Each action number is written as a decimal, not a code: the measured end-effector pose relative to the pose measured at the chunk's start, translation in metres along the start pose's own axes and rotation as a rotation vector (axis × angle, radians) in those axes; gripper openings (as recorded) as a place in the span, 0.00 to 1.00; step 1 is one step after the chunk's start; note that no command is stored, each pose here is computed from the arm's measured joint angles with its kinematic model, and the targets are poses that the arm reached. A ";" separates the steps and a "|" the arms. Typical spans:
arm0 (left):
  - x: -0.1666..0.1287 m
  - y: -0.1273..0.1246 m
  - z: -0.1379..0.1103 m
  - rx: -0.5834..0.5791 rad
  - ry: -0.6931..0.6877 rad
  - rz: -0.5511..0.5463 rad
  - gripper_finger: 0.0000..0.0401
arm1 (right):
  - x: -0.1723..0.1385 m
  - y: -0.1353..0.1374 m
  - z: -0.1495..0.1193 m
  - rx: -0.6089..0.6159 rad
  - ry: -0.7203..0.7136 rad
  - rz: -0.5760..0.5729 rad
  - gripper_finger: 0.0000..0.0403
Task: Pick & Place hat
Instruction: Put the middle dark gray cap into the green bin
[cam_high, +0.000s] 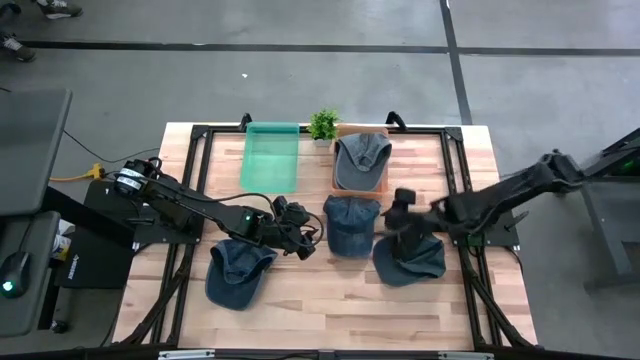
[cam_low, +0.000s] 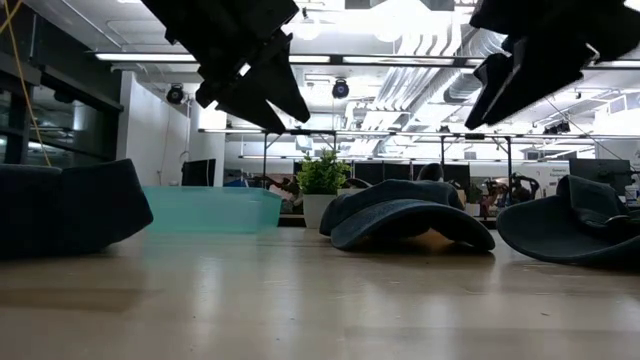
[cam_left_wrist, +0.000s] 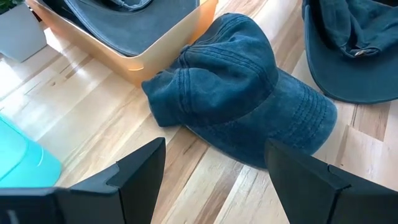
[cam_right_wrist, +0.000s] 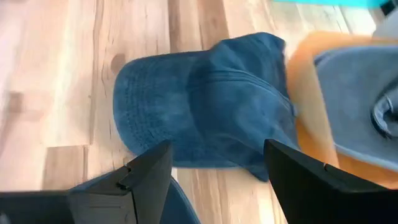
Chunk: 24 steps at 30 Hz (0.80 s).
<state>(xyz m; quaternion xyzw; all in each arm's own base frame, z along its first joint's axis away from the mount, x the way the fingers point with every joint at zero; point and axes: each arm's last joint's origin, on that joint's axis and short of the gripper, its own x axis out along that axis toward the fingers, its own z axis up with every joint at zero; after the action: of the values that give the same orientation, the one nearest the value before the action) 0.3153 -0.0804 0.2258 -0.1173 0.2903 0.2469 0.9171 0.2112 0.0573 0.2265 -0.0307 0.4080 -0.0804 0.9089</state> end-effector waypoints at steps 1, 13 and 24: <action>0.000 0.000 0.000 0.000 0.000 -0.001 0.67 | 0.004 0.008 -0.001 -0.026 0.001 -0.013 0.61; 0.000 -0.001 0.001 -0.009 -0.007 -0.013 0.67 | 0.059 0.079 -0.018 -0.231 -0.059 -0.088 0.61; 0.000 -0.002 0.002 -0.017 -0.004 -0.036 0.67 | 0.079 0.108 -0.033 -0.308 -0.111 -0.120 0.61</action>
<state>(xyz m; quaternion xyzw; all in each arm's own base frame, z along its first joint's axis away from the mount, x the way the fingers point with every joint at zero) 0.3173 -0.0817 0.2273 -0.1297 0.2844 0.2329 0.9209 0.2507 0.1504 0.1333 -0.1981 0.3622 -0.0692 0.9082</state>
